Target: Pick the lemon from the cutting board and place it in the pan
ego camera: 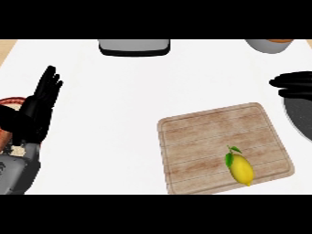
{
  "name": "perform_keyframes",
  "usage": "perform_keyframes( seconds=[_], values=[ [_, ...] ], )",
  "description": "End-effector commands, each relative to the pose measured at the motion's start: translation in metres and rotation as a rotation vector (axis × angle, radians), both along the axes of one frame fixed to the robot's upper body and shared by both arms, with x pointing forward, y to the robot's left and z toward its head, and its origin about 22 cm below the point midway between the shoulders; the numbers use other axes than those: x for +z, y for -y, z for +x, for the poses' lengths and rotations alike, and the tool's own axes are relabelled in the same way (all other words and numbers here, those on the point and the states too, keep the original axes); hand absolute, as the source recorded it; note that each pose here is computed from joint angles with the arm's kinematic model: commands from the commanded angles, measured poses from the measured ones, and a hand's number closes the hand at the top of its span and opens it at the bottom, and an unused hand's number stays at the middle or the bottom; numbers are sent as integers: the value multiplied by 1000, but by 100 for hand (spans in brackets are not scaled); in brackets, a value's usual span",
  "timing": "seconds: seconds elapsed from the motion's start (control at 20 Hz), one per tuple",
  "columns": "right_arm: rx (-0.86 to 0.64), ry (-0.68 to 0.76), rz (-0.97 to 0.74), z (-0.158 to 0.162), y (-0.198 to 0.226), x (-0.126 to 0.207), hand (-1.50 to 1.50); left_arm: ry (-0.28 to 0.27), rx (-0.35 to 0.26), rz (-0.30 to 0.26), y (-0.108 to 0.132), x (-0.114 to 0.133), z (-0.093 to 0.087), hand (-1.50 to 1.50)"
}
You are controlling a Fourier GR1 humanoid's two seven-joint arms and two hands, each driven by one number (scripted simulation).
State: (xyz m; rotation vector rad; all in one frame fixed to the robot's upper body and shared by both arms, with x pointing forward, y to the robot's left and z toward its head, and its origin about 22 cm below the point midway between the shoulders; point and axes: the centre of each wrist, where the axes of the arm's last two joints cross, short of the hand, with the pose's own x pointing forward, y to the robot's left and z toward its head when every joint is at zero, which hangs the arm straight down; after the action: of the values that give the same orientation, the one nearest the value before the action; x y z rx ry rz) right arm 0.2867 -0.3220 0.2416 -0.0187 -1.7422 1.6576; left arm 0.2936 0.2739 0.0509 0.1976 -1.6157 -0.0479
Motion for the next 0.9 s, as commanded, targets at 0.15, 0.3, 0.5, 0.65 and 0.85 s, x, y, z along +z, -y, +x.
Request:
perform_keyframes(
  seconds=[0.15, 0.3, 0.5, 0.65, 0.85],
  values=[
    [122, -101, -29, -23, -39, -15, -150, 6, -12, -4, -14, 2, 3, 0],
    [68, -77, -89, -29, -50, -30, -150, -3, 1, 4, 1, -5, 2, 0],
    [22, -98, -146, -48, -46, -19, -150, 7, 12, -9, -6, 0, 8, 0],
    [-41, -89, -133, -41, -53, -55, -150, 10, -1, 18, -6, 5, 1, 0],
    [-77, -67, -180, -29, -52, -61, -150, 8, 8, -1, -15, 1, 11, 0]
  ],
)
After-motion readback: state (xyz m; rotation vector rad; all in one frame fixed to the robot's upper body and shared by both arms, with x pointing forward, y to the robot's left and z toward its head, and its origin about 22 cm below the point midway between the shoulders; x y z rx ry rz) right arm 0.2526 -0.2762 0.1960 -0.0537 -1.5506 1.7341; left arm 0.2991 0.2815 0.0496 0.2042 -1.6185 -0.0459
